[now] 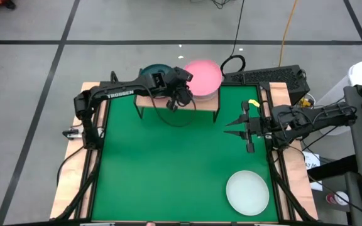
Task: Place and stack plates onto a shelf
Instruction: Stack the pink plate on top of the blue plate on the shelf, then stack the blue plate on top of the light pink plate on the shelf
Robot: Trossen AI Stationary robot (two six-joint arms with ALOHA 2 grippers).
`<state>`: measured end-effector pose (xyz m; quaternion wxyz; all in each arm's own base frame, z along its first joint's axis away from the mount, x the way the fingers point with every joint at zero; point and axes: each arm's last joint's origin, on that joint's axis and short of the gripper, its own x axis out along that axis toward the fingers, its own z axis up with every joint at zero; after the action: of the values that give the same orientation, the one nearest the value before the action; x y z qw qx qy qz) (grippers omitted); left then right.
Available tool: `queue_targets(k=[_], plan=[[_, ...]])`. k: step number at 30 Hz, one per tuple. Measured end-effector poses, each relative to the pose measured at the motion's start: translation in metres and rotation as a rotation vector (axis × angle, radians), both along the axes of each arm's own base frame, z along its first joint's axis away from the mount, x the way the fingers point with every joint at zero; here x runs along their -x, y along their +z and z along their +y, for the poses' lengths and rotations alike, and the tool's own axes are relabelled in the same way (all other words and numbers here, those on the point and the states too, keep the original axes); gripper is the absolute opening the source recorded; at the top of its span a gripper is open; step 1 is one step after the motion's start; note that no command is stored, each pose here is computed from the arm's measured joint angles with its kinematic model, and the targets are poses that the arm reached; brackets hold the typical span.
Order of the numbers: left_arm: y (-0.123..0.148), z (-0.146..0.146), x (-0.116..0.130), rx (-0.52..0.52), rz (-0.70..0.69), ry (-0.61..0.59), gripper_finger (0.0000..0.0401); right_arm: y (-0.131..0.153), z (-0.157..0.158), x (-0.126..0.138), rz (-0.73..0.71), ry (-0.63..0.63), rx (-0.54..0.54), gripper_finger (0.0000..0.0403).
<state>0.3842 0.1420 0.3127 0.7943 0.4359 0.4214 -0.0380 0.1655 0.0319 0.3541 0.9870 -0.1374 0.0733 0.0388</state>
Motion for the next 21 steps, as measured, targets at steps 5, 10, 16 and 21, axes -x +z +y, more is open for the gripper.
queue_targets(k=[5,10,16,21], plan=[[0.000,0.000,-0.002,-0.005,-0.011,0.022,0.0065,-0.001,0.000,0.000,0.006,0.001,0.002,0.0080],[0.005,-0.005,0.001,-0.023,-0.013,0.069,0.0071,-0.001,0.000,0.000,0.006,0.001,0.002,0.0080],[0.019,-0.020,0.007,-0.026,-0.033,0.102,0.0073,-0.001,0.000,0.000,0.013,0.001,-0.001,0.0080],[0.022,-0.029,0.007,-0.042,-0.041,0.126,0.0096,-0.001,0.000,0.000,0.015,-0.001,-0.014,0.0080]])
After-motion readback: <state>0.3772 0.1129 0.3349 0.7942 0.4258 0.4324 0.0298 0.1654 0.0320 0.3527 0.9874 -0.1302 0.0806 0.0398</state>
